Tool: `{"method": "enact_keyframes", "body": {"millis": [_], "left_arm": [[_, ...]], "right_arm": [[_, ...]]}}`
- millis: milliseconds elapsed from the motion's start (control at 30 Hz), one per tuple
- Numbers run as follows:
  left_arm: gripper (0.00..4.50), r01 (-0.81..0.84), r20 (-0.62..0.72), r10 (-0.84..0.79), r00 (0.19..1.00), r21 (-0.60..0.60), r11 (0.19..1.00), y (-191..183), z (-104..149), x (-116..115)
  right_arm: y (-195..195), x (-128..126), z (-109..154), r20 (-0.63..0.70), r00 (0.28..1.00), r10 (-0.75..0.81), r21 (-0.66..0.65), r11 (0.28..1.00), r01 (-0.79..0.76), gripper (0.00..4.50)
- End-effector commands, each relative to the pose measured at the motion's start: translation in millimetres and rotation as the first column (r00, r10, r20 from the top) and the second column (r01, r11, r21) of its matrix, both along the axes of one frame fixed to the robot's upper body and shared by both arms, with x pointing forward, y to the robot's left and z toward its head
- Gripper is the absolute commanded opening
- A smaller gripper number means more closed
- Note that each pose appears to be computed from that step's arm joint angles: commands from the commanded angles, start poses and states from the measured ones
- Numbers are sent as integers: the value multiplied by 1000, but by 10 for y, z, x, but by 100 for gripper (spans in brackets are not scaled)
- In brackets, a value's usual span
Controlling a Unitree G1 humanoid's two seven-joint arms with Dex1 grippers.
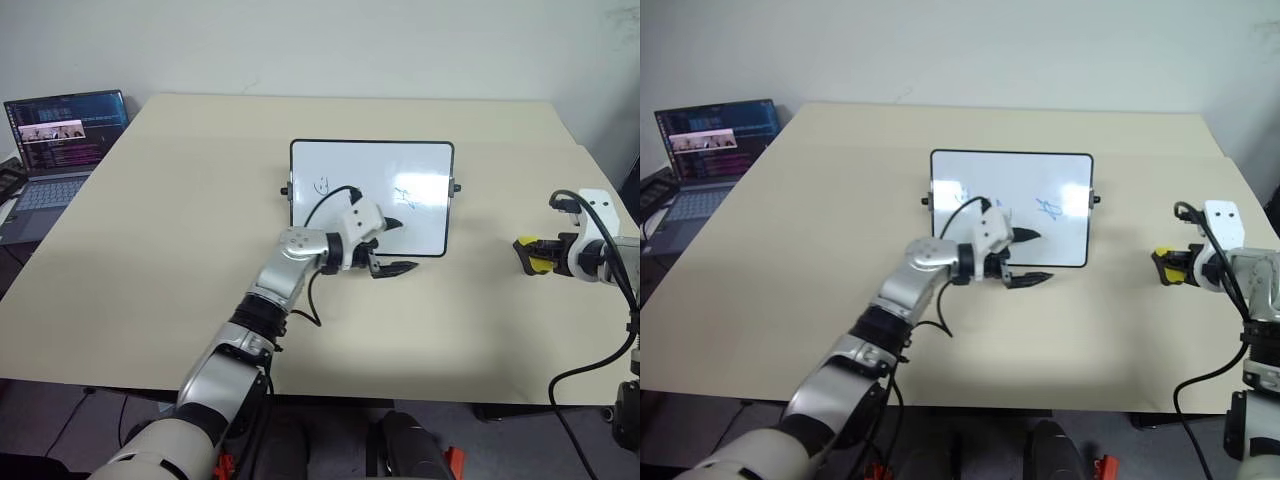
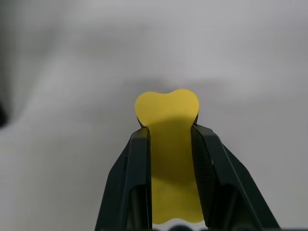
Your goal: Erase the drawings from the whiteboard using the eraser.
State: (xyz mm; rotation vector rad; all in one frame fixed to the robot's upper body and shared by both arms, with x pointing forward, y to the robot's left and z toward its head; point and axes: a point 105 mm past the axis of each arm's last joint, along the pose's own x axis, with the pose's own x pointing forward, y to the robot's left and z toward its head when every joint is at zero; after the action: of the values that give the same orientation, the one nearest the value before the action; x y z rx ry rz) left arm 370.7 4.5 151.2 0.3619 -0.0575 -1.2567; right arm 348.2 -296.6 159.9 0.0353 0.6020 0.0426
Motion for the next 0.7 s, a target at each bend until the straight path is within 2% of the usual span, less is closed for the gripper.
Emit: {"method": "enact_keyframes", "body": {"millis": [33, 233, 367, 467, 700], "left_arm": [[450, -68, 59, 71, 996, -50, 996, 273, 288, 92], [450, -228, 131, 227, 965, -7, 974, 906, 430, 177], [450, -346, 163, 344, 925, -16, 938, 1268, 541, 201], [450, -432, 153, 426, 892, 5, 902, 1586, 494, 181], [450, -506, 158, 489, 858, 103, 856, 1925, 365, 70]], "right_arm": [[117, 24, 305, 97, 995, 27, -4, 1000, -27, 84], [316, 83, 675, 193, 979, 72, -42, 997, -65, 84], [623, 149, 890, 261, 952, 158, -77, 987, -143, 84], [936, 214, 1105, 333, 914, 232, -85, 973, -216, 84], [1596, 334, 1241, 403, 834, 377, -97, 924, -371, 84]]}}
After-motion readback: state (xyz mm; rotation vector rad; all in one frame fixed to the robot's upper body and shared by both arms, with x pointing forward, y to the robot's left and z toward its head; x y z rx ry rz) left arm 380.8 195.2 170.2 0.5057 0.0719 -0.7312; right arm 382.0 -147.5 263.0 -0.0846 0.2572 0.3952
